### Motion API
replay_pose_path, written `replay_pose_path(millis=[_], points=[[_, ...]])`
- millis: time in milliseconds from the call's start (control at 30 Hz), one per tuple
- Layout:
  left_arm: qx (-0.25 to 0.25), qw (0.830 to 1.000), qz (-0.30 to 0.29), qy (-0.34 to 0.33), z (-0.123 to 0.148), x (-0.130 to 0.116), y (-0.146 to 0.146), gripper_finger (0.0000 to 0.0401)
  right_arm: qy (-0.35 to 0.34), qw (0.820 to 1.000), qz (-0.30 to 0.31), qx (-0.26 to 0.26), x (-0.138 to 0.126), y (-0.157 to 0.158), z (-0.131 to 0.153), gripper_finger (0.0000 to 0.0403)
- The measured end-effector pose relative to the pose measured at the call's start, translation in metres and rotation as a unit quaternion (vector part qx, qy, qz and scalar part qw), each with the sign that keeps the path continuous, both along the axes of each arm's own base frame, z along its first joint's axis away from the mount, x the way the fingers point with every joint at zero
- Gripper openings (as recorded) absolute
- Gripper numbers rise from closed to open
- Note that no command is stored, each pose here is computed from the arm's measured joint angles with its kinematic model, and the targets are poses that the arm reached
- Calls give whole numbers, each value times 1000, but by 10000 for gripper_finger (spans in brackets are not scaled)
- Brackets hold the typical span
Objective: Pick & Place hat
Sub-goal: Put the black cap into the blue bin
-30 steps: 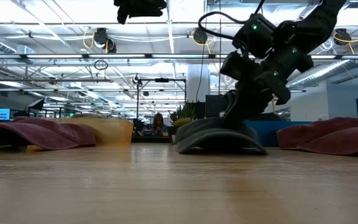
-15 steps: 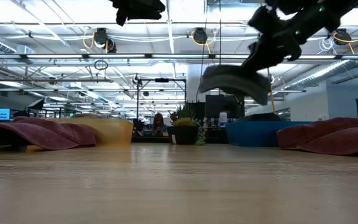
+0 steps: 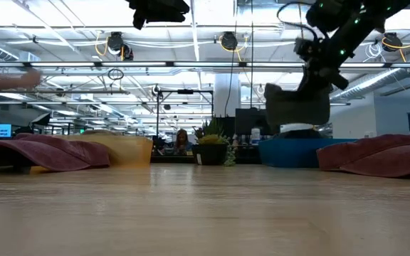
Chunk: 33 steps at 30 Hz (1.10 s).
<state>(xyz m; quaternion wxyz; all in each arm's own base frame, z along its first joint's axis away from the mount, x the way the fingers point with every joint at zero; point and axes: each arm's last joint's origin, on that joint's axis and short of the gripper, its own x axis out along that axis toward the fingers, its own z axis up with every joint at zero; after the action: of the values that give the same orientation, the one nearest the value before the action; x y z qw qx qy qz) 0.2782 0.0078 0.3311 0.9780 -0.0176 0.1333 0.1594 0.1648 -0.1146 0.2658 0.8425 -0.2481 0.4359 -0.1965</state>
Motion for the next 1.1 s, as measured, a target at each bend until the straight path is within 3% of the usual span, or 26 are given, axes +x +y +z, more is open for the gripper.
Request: replay_pose_path(millis=[167, 267, 400, 500, 767, 1100], points=[[2, 1000, 0, 1, 0, 0, 0, 136, 60, 998, -11, 9, -4, -17, -14, 2], [2, 1000, -1, 1, 0, 0, 0, 136, 88, 996, 19, 24, -5, -21, -21, 2], [2, 1000, -1, 1, 0, 0, 0, 136, 135, 989, 59, 3, -4, -23, -25, 2], [1, 1000, 0, 1, 0, 0, 0, 136, 162, 985, 56, -16, -5, -28, -27, 2], [2, 1000, 0, 1, 0, 0, 0, 136, 161, 985, 49, -30, -7, -35, -27, 2], [2, 1000, 0, 2, 0, 0, 0, 136, 165, 985, 55, 17, -10, -30, -31, 39]])
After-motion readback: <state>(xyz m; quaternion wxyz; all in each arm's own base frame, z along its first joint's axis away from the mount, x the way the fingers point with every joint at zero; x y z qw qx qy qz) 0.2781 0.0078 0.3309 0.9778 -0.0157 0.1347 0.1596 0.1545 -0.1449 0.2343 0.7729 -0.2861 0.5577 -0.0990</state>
